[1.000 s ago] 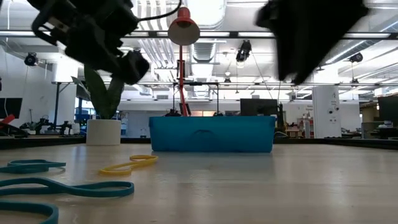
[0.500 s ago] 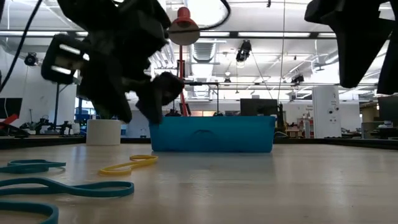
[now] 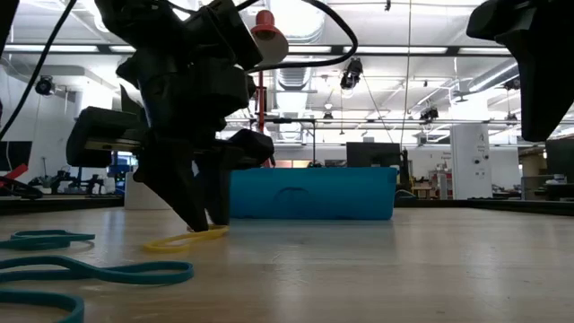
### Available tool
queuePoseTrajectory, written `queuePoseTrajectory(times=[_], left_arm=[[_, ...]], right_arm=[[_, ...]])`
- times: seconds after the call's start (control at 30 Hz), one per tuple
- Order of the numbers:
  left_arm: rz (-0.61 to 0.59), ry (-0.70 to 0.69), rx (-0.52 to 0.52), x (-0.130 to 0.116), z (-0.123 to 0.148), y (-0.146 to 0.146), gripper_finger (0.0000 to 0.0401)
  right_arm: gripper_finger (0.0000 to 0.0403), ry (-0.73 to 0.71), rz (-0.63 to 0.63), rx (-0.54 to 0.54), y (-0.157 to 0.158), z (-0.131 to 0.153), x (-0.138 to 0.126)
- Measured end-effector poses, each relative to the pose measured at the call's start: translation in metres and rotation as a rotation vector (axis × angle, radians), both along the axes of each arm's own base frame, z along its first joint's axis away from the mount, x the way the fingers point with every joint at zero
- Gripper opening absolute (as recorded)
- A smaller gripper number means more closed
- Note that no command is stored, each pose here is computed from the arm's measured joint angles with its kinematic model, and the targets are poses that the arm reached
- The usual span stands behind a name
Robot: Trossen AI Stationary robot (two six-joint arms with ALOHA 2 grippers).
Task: Pick and place rubber bands into bin
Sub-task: Put the yellow rubber band into the blue bin
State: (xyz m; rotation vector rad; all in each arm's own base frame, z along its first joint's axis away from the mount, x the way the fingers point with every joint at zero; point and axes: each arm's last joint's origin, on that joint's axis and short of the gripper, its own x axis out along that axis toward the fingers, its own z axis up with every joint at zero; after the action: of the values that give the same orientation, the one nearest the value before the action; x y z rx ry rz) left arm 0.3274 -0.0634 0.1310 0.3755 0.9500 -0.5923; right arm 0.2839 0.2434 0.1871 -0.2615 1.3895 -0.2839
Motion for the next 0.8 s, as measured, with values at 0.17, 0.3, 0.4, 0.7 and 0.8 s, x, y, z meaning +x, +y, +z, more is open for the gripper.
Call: queuePoseTrajectory(times=[0.17,0.3,0.4,0.7,0.8], left_arm=[[0.019,0.064,-0.003,-0.005,-0.002,0.001,0.0006],[0.094,0.151,-0.005,-0.015,0.007,0.006,0.0001],[0.174,0.169,-0.02,-0.026,0.033,0.011,0.0],[0.42,-0.356,0.162,-0.019,0.174,0.064,0.0],[0.515,-0.406,0.222,-0.01,0.188,0.1,0.0]], right_arm=[[0.0191,-0.015,0.001,-0.019,-0.001,0.0,0.001],[0.0191,-0.017,-0.006,-0.018,-0.001,0.0,0.0],[0.0192,-0.023,-0.028,-0.017,-0.001,0.0,0.0],[0.0192,-0.047,-0.101,-0.041,-0.006,-0.001,0.0],[0.0192,-0.05,-0.132,-0.045,-0.009,-0.001,0.001]])
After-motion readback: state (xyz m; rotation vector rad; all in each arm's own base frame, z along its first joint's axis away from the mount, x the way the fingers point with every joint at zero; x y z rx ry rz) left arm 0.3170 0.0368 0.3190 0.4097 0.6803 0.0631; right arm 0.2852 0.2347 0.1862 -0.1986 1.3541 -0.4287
